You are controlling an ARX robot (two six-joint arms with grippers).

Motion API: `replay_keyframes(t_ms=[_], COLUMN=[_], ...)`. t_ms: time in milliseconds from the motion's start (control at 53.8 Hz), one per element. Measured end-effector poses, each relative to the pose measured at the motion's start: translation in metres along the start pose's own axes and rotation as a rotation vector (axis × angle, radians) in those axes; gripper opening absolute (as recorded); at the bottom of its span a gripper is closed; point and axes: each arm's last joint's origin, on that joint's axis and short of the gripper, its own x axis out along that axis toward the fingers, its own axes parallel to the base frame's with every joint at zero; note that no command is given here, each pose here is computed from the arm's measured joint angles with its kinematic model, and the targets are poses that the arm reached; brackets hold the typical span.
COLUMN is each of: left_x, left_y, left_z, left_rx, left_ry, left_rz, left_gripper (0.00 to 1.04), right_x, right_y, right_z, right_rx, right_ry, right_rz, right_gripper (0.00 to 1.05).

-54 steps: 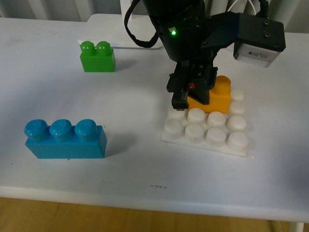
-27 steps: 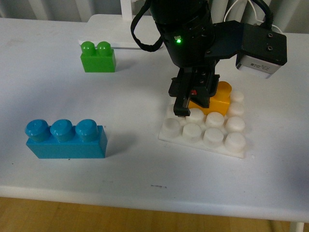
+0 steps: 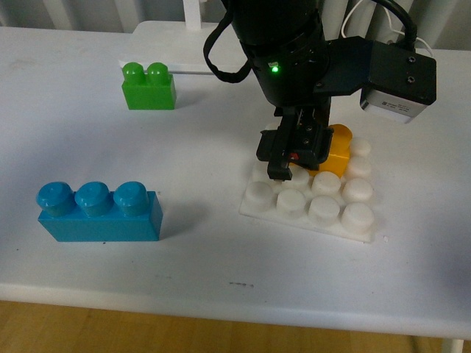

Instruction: Insert yellow block into base center

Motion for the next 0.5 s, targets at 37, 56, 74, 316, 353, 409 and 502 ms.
replay_keyframes(t_ms=[37, 56, 74, 316, 353, 409, 502], left_x=[-0.001, -0.002, -0.004, -0.034, -0.044, -0.055, -0.079], left_y=[0.0, 0.0, -0.001, -0.002, -0.001, -0.001, 0.0], left_z=[0.0, 0.0, 0.001, 0.005, 0.006, 0.005, -0.002], left_rx=[0.001, 0.001, 0.002, 0.013, 0.016, 0.019, 0.015], left_ry=[0.0, 0.0, 0.0, -0.009, -0.011, -0.007, 0.009], left_rz=[0.003, 0.004, 0.007, 0.059, 0.088, 0.122, 0.22], left_gripper=[0.68, 0.69, 0.73, 0.99, 0.98, 0.98, 0.98], right_x=[0.0, 0.0, 0.0, 0.0, 0.0, 0.0, 0.0], right_y=[0.0, 0.0, 0.0, 0.0, 0.0, 0.0, 0.0], right_z=[0.0, 0.0, 0.0, 0.0, 0.0, 0.0, 0.0], right_rx=[0.0, 0.0, 0.0, 0.0, 0.0, 0.0, 0.0], right_ry=[0.0, 0.0, 0.0, 0.0, 0.0, 0.0, 0.0], right_rz=[0.0, 0.0, 0.0, 0.0, 0.0, 0.0, 0.0], right_gripper=[0.95, 0.95, 0.95, 0.95, 0.95, 0.95, 0.95])
